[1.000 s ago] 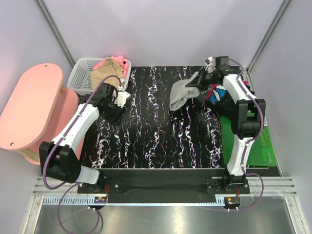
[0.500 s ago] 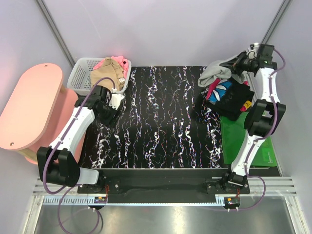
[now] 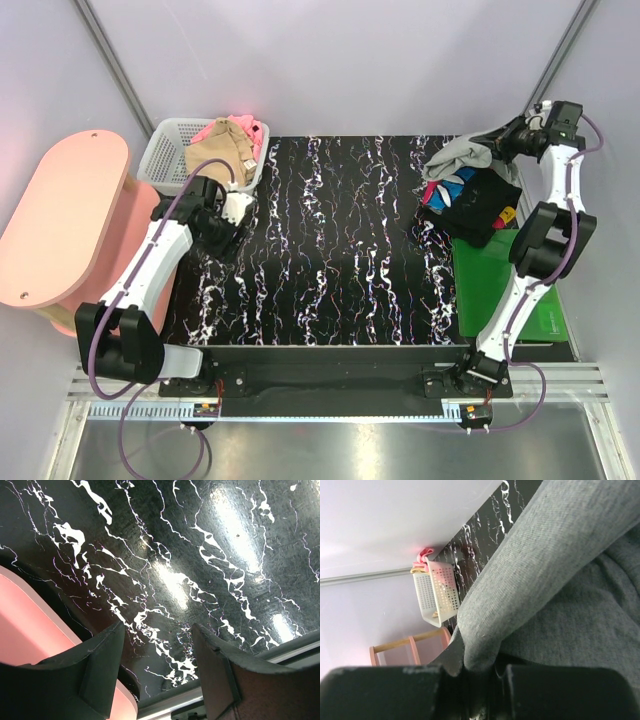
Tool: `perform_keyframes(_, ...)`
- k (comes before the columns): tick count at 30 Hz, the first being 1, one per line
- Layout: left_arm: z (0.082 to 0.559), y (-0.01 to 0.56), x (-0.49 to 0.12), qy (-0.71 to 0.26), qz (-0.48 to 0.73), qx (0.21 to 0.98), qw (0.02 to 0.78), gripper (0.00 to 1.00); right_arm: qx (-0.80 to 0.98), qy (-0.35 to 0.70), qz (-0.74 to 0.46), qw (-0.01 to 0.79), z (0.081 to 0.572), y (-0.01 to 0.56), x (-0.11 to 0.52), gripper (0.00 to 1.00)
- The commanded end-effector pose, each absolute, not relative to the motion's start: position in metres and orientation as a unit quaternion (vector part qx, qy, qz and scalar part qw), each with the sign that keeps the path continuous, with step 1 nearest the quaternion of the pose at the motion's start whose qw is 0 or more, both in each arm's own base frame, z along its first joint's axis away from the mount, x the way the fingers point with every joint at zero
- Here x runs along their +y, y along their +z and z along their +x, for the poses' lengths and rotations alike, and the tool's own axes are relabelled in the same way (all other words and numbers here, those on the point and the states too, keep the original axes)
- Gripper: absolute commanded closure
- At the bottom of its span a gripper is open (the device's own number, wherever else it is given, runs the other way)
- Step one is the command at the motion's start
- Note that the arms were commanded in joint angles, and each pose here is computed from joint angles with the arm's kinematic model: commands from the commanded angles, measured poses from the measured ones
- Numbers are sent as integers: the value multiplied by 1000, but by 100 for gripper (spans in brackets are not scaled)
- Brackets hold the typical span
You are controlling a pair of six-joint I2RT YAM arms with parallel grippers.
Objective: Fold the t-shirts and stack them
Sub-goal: Put the neatly folded tshirt into the corner of the board with the right arm
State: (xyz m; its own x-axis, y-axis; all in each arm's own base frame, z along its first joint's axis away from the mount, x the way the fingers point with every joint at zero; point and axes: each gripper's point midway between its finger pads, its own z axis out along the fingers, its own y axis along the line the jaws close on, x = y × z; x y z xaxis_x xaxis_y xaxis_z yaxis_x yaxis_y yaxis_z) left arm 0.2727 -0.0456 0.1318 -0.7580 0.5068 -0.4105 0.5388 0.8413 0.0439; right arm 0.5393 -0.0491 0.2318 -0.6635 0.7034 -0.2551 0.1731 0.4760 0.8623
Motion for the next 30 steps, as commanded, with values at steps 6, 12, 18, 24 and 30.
perform_keyframes(6,272,136,-42,-48,283,931,226,39,800,440,251,322,555,235,-50,100)
perform_keyframes(12,274,141,-41,-44,282,930,233,39,822,402,305,263,520,179,-46,100)
perform_keyframes(18,279,151,-40,-39,282,926,248,39,839,342,376,197,469,134,-43,98)
perform_keyframes(24,275,155,-42,-46,283,925,251,39,863,239,417,158,428,108,-59,67)
perform_keyframes(30,269,149,-41,-46,287,925,244,39,862,204,442,142,406,113,-61,43)
